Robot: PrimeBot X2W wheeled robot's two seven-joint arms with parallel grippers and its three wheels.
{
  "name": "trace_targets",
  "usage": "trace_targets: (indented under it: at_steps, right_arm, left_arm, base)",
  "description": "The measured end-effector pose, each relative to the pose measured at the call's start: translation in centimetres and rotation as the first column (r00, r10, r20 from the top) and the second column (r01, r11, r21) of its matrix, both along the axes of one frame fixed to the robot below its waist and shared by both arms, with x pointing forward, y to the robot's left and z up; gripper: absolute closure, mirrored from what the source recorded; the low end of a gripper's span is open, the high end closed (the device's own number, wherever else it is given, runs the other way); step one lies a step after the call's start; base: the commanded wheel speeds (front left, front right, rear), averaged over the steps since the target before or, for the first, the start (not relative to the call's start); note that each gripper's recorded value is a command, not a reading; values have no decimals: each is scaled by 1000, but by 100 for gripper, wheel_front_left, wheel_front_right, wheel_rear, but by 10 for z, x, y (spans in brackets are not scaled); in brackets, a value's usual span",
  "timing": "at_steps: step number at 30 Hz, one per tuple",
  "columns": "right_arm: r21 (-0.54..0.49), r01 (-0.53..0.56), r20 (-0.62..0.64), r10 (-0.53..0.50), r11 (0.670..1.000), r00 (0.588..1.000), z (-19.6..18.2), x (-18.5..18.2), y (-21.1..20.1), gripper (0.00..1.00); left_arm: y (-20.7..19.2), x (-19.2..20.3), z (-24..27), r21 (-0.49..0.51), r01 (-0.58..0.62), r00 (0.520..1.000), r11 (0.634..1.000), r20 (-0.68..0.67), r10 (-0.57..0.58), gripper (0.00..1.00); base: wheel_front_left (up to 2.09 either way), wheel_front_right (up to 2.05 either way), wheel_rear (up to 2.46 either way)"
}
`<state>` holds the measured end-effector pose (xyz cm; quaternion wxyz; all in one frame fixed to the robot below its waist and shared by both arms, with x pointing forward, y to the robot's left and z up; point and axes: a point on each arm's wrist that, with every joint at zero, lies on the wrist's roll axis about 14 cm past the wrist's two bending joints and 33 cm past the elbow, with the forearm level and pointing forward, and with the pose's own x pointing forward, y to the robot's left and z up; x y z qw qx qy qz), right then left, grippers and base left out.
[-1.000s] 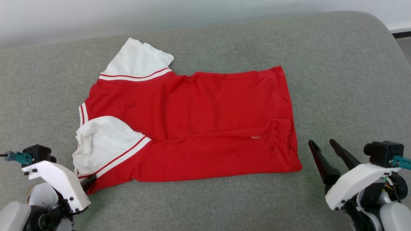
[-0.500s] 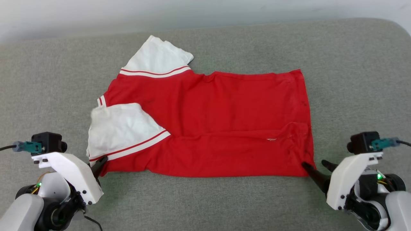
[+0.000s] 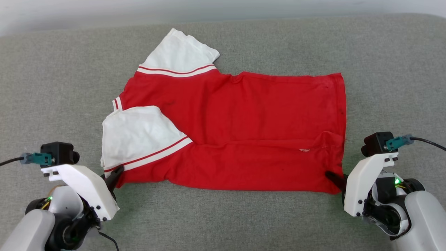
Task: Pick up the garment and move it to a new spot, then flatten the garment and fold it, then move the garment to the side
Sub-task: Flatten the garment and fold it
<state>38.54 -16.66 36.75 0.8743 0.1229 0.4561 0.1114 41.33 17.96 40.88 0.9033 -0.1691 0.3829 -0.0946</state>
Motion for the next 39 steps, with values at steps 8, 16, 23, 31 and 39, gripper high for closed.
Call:
trace_targets:
  at_steps: [8, 16, 23, 31, 39]
  right_arm:
    - [-15, -26, 92, 27, 1000, 995, 26, 2, 0, 100]
    - [-17, -42, 170, 45, 999, 984, 54, -17, 2, 100]
    - [-13, -40, 166, 42, 999, 985, 58, -49, -1, 100]
    - [-1, 11, 112, -11, 1000, 994, 37, -73, -5, 0]
    - [4, 104, 338, -99, 995, 936, 65, -56, -15, 0]
  left_arm:
    - [-5, -14, 9, -62, -44, 998, 997, 34, 46, 100]
    - [1, -45, 27, -88, -109, 990, 990, 86, 116, 100]
    - [15, -90, 22, -84, -177, 983, 981, 36, 180, 100]
    - [4, -103, 4, -116, -186, 983, 976, -25, 184, 0]
    - [10, -68, 21, -76, -195, 968, 978, 147, 204, 0]
  base:
    - [0, 0, 0]
    - [0, 0, 0]
    - [0, 0, 0]
    - [0, 0, 0]
    - [0, 0, 0]
